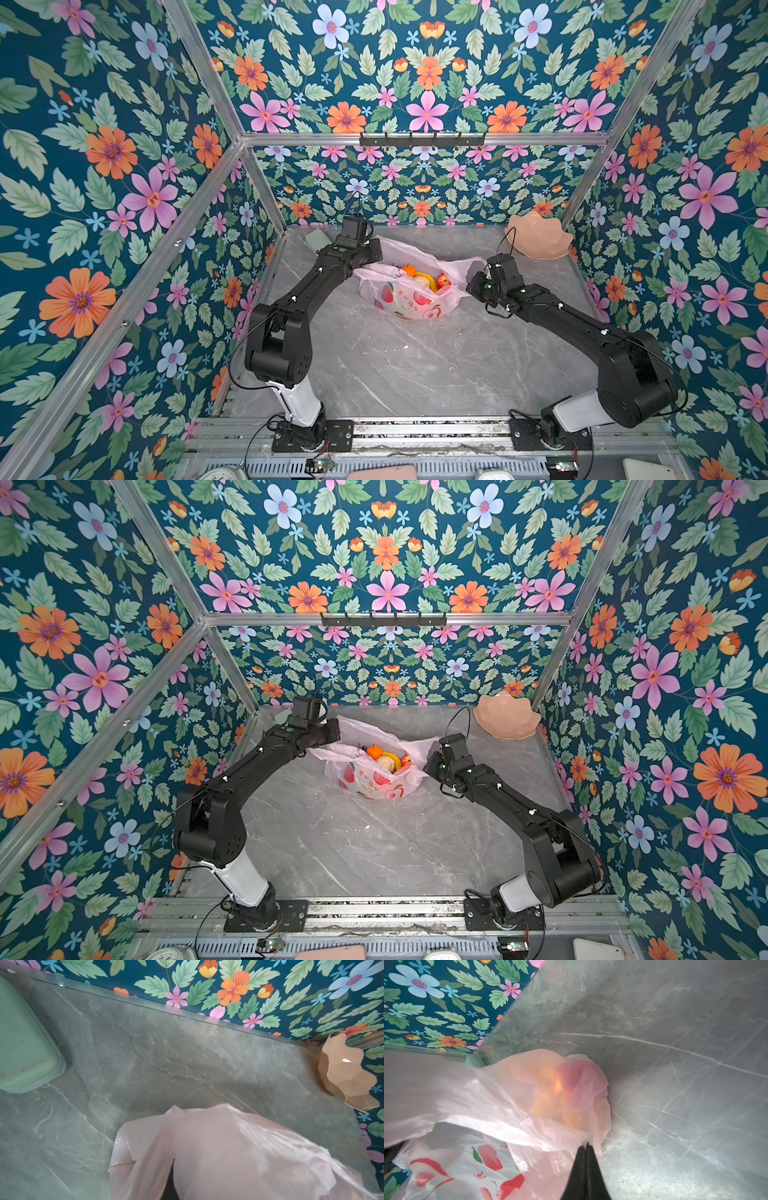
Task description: Take the fake fruits out of the plastic bag
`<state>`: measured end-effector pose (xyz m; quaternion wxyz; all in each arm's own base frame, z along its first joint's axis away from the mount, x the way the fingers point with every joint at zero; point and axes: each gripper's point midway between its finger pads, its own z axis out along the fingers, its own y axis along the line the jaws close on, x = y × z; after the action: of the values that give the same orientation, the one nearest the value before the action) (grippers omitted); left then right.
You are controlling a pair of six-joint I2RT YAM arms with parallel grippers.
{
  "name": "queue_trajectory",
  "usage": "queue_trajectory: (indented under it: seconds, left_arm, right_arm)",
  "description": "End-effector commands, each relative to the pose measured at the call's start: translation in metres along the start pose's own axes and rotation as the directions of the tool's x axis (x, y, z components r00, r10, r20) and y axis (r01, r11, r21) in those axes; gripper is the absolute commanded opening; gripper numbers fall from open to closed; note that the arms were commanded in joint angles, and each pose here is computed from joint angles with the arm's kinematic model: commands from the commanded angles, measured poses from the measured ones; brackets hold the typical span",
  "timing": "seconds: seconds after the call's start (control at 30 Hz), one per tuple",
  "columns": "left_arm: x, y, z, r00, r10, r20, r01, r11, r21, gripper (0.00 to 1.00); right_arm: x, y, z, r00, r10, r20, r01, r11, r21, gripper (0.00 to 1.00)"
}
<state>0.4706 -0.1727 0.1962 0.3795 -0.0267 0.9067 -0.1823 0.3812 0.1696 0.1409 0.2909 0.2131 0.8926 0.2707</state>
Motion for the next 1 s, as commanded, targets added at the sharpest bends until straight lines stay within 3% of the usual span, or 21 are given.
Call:
queue_trajectory:
  seconds: [0.0, 0.07, 0.13, 0.3, 0.43, 0.53, 0.73, 0.83, 0.9, 0.97]
  left_arm:
    - [0.002, -0.006, 0.000, 1.000, 0.024, 0.017, -0.024, 0.998, 0.053, 0.00]
    - [0.011, 0.000, -0.002, 0.999, 0.039, 0.012, -0.039, 0.999, 0.031, 0.00]
    - [0.021, 0.004, -0.003, 0.999, 0.050, 0.003, -0.050, 0.998, 0.027, 0.00]
    - [0.029, 0.000, -0.012, 0.998, 0.055, 0.039, -0.058, 0.996, 0.073, 0.00]
    - [0.032, -0.002, -0.014, 0.996, 0.076, 0.044, -0.080, 0.994, 0.074, 0.00]
    - [0.031, -0.003, -0.015, 0.995, 0.086, 0.051, -0.089, 0.994, 0.066, 0.00]
    - [0.027, -0.013, -0.021, 0.992, 0.104, 0.070, -0.109, 0.992, 0.062, 0.00]
    - [0.027, -0.015, -0.022, 0.991, 0.112, 0.072, -0.116, 0.992, 0.056, 0.00]
    - [0.027, -0.017, -0.023, 0.990, 0.117, 0.074, -0.122, 0.991, 0.056, 0.00]
    - [0.027, -0.018, -0.024, 0.990, 0.121, 0.076, -0.125, 0.991, 0.057, 0.00]
  right_arm:
    - [0.000, -0.019, -0.005, 1.000, 0.013, -0.023, -0.012, 0.998, 0.063, 0.00]
    - [-0.005, -0.023, -0.012, 1.000, 0.007, -0.013, -0.006, 0.997, 0.078, 0.00]
    - [-0.010, -0.021, -0.020, 0.999, -0.043, 0.000, 0.042, 0.995, 0.087, 0.08]
    - [-0.019, -0.008, -0.051, 0.988, -0.151, 0.011, 0.150, 0.985, 0.088, 0.48]
    - [-0.029, 0.001, -0.088, 0.967, -0.247, 0.059, 0.238, 0.964, 0.119, 0.67]
    - [-0.034, 0.009, -0.117, 0.934, -0.344, 0.098, 0.325, 0.930, 0.171, 0.73]
    - [-0.032, 0.062, -0.163, 0.824, -0.544, 0.157, 0.510, 0.834, 0.211, 0.73]
    - [-0.017, 0.093, -0.155, 0.787, -0.603, 0.129, 0.585, 0.797, 0.154, 0.74]
    - [-0.003, 0.109, -0.139, 0.789, -0.611, 0.065, 0.607, 0.792, 0.072, 0.75]
    - [0.004, 0.113, -0.119, 0.792, -0.611, -0.001, 0.610, 0.790, 0.061, 0.90]
